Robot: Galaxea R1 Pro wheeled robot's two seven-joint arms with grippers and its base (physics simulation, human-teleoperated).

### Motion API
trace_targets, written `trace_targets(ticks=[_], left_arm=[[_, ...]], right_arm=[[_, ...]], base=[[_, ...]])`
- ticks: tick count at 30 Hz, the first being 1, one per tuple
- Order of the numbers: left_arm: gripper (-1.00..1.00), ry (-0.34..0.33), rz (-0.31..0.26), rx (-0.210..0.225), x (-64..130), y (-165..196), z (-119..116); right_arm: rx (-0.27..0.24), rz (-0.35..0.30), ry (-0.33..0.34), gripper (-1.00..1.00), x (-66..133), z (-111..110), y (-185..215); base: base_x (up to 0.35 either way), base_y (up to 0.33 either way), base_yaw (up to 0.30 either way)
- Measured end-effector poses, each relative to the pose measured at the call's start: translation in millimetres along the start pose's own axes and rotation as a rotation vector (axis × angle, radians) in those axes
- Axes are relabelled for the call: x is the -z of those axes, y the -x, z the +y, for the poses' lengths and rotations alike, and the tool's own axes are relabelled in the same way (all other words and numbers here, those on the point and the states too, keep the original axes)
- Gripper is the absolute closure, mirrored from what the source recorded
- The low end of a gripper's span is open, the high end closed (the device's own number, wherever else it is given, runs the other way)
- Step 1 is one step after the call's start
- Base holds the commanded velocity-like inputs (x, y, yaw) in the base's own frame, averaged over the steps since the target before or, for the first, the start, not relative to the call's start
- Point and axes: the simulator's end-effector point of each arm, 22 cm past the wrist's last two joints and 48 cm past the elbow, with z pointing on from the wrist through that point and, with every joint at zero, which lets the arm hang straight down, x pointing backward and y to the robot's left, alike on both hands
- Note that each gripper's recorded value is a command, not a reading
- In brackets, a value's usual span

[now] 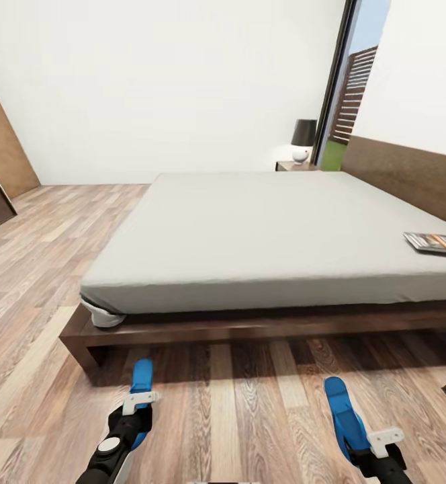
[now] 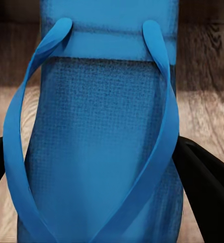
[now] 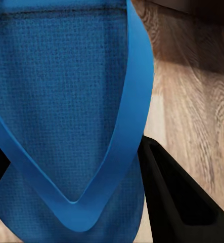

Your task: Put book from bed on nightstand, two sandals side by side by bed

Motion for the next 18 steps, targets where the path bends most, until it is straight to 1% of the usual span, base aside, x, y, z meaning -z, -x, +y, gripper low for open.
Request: trace_targets(ticks=[3, 4, 6, 9, 11, 13, 15, 17, 18], left_arm=[[1.00, -0.001, 0.000, -0.002, 0.3, 0, -1], [1.00, -0.003, 0.035, -0.013, -1.0, -17, -2], [1.00, -0.003, 0.052, -0.020, -1.4, -26, -3], [1.00, -0.004, 0.060, -0.022, -1.8, -30, -3], [1.00, -0.003, 0.059, -0.023, -1.9, -29, -3], [1.00, -0.003, 0.058, -0.023, -1.9, -28, -2], [1.00, -0.003, 0.058, -0.021, -1.9, -28, -3], [1.00, -0.003, 0.058, -0.021, -1.9, -28, -3], [1.00, -0.003, 0.058, -0.021, -1.9, -28, -3]], right_arm=[[-0.001, 0.001, -0.002, 1.00, 0.1, 0, 0], [-0.001, 0.004, -0.005, 1.00, 0.1, -1, -1], [-0.001, 0.001, -0.005, 1.00, 0.1, -1, 0], [0.007, 0.002, 0.000, 1.00, 1.3, -2, -4], [0.015, 0.008, -0.004, 1.00, 2.8, -8, -9], [0.031, 0.020, -0.020, 1.00, 6.0, -24, -17], [0.052, 0.022, -0.045, 1.00, 14.8, -51, -34], [0.067, 0.019, -0.052, 1.00, 23.9, -64, -48], [0.071, 0.021, -0.053, 1.00, 26.8, -66, -53]], base=[[0.031, 0.000, 0.058], [0.023, 0.000, 0.007], [0.010, 0.000, 0.003], [0.001, 0.000, 0.000], [0.000, 0.000, 0.000], [0.000, 0.000, 0.000], [0.000, 0.000, 0.000], [0.000, 0.000, 0.000], [0.000, 0.000, 0.000]])
